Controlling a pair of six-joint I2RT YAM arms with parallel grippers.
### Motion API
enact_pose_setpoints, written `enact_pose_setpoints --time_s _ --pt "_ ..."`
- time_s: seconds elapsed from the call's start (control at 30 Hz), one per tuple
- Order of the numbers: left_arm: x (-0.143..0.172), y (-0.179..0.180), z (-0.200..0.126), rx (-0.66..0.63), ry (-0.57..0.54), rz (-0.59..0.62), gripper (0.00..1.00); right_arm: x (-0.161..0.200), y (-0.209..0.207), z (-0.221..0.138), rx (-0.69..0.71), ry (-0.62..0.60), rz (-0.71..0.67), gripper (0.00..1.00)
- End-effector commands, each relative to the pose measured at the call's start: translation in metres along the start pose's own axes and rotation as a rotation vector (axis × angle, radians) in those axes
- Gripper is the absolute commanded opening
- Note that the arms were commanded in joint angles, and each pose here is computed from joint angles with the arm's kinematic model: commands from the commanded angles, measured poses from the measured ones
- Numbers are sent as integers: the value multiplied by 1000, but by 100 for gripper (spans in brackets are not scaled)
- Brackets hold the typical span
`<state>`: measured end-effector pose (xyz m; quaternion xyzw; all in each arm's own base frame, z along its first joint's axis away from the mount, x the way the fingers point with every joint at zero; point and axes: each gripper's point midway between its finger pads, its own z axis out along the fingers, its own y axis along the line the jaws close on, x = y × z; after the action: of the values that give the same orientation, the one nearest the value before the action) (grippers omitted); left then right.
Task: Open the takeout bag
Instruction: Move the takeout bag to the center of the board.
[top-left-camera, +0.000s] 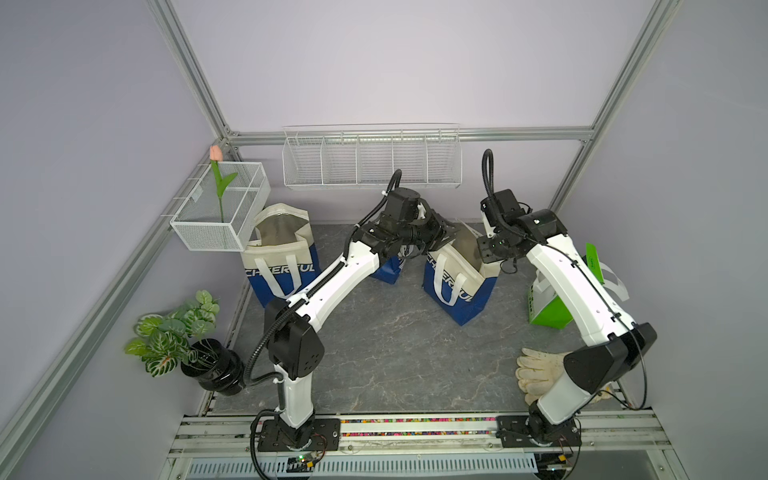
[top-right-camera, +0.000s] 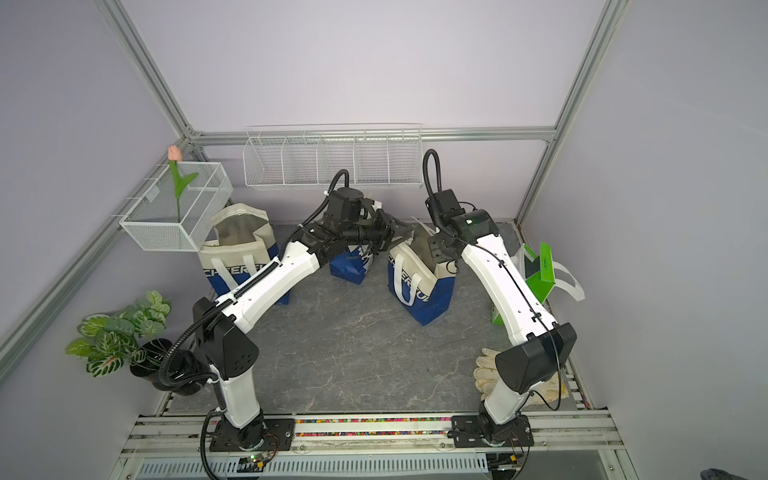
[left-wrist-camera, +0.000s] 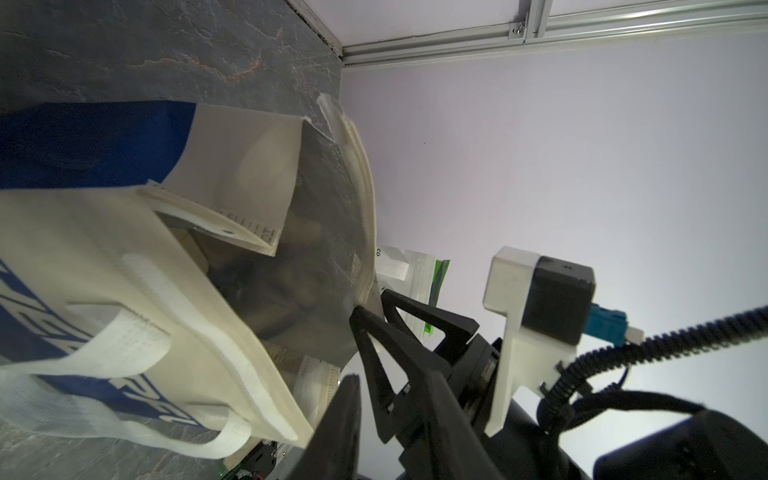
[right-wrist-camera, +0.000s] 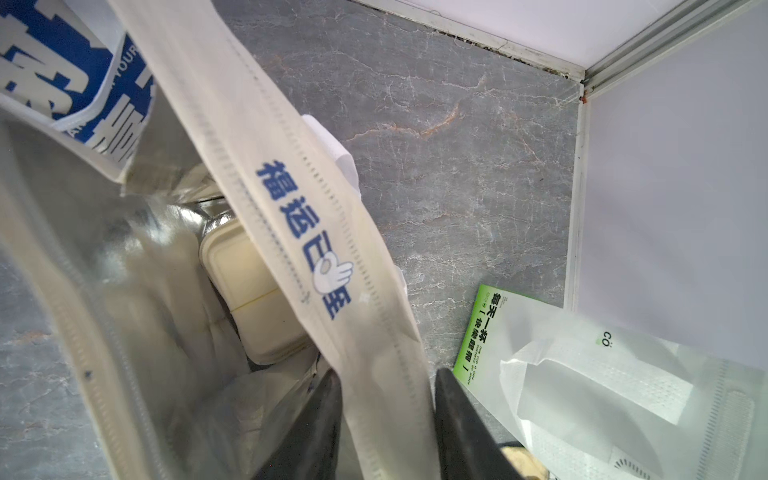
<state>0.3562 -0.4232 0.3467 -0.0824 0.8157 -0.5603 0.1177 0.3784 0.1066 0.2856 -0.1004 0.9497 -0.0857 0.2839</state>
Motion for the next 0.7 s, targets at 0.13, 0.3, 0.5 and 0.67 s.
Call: enact_pose_setpoints --time_s 0.13,0.3,0.5,0.67 --pt "-6 8 -42 -88 -64 139 30 -6 -7 0 20 1 -8 73" --pt "-17 26 -62 -99 -97 114 31 -9 12 6 -24 11 -57 82" --pt "-17 36 -76 -113 -111 132 31 -5 14 11 36 39 -95 81" --pt "-17 43 -81 -145 -112 158 31 -4 -4 4 49 40 -44 48"
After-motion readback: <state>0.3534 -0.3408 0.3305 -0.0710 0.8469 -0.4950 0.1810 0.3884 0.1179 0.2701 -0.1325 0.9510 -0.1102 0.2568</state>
